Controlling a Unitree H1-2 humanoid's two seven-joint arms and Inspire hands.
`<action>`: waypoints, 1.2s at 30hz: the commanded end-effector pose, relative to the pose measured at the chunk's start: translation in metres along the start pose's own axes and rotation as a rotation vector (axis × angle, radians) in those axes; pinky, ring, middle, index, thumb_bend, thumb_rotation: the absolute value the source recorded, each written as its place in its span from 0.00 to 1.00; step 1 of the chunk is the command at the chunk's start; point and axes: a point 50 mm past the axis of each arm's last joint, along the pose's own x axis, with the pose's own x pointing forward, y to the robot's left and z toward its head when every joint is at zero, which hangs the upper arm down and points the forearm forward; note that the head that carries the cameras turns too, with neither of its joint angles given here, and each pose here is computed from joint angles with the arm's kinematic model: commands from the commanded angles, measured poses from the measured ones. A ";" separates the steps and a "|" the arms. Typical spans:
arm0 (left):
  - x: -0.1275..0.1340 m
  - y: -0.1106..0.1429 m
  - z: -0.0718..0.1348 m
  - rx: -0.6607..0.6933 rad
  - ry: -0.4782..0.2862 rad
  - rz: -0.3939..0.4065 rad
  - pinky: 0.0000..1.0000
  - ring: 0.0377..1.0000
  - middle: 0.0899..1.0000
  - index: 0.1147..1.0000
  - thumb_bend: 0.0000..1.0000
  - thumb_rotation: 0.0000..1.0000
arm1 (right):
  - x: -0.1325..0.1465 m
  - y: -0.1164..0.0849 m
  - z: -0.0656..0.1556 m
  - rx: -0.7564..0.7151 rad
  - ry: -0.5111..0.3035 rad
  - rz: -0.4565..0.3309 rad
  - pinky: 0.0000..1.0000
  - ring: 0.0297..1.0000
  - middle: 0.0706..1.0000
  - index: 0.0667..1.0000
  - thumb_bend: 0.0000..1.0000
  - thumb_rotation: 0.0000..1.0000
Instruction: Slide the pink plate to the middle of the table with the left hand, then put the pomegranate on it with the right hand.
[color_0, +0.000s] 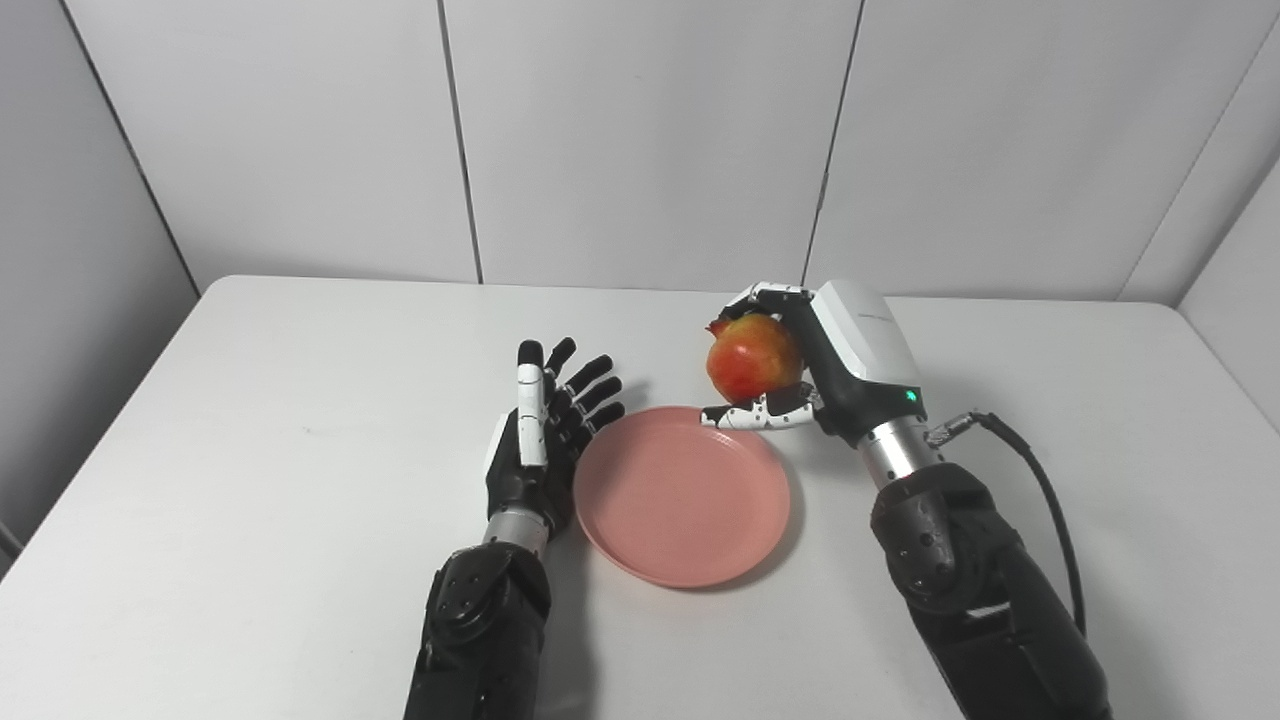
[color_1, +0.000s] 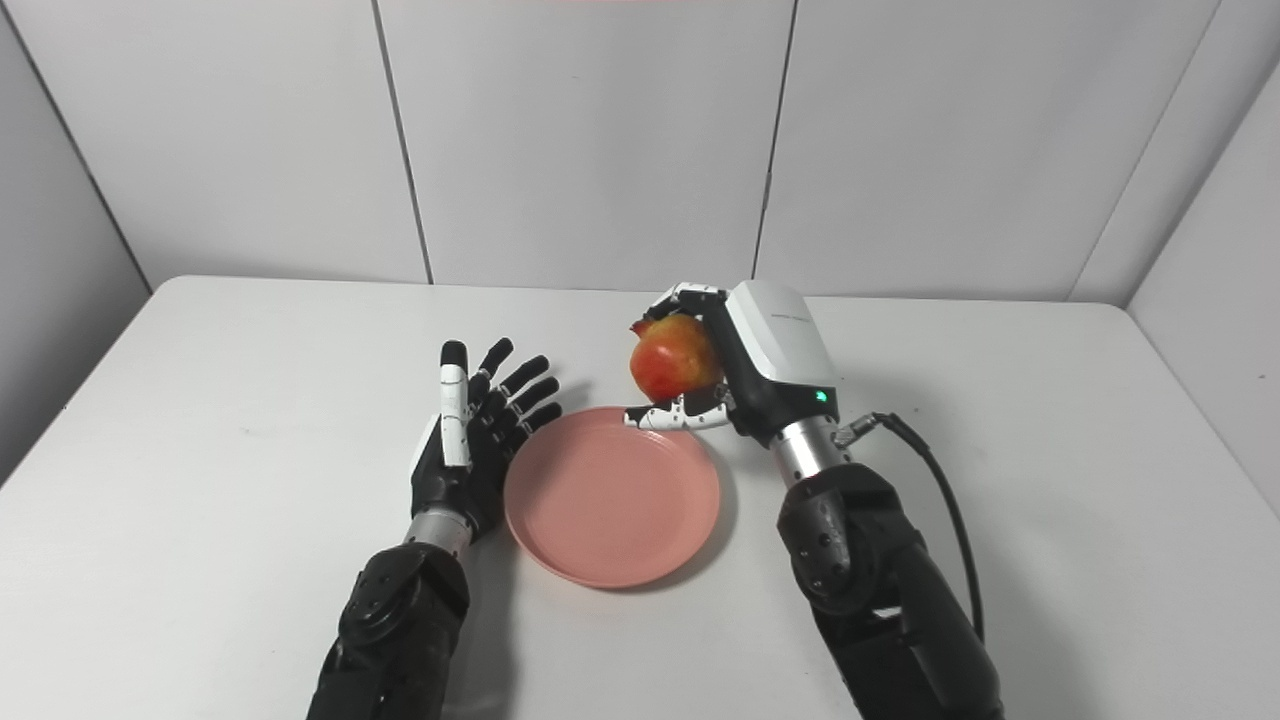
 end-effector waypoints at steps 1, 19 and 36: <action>0.003 -0.017 0.001 -0.029 0.007 -0.018 0.78 0.78 0.80 0.91 0.77 0.97 | 0.007 -0.009 0.018 -0.016 -0.091 -0.046 0.28 0.35 0.43 0.52 0.51 0.00; 0.005 -0.015 0.001 -0.017 0.005 -0.015 0.76 0.77 0.79 0.91 0.76 0.99 | -0.002 0.042 0.024 -0.095 -0.146 0.110 0.18 0.33 0.40 0.51 0.51 0.00; 0.005 -0.014 0.004 -0.020 0.004 -0.015 0.74 0.77 0.78 0.91 0.75 0.99 | -0.004 0.054 0.007 -0.154 -0.117 0.172 0.19 0.33 0.41 0.51 0.51 0.00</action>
